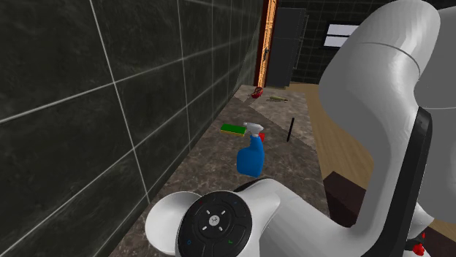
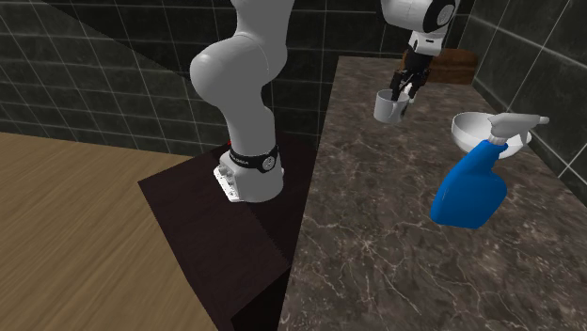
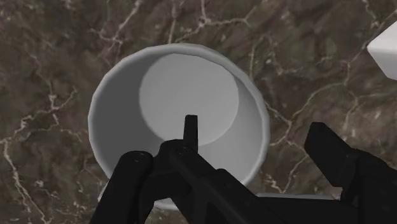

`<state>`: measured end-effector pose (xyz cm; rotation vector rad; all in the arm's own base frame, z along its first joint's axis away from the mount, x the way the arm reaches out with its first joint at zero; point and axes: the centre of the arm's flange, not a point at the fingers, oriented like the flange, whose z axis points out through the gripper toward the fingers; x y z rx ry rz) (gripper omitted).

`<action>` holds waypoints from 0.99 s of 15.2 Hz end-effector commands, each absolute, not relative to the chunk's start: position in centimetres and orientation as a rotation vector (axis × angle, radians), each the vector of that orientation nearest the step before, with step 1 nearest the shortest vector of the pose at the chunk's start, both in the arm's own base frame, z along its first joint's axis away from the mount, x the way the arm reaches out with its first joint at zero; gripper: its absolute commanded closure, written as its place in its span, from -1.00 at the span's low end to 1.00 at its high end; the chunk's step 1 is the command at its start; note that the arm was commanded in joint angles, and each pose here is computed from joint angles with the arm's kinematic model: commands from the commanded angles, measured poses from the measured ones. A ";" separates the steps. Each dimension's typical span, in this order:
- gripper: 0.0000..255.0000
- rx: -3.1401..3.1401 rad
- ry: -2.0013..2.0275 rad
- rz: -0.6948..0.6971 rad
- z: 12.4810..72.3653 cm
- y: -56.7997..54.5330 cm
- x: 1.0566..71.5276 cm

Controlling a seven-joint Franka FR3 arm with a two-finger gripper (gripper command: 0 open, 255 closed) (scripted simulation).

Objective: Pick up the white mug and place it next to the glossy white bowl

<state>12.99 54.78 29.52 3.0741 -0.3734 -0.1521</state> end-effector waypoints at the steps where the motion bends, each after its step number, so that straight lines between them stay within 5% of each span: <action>1: -1.00 3.074 -0.373 -0.152 29.5 54.8 13.0; 15: -1.00 3.074 -0.373 -0.152 34.5 54.9 13.5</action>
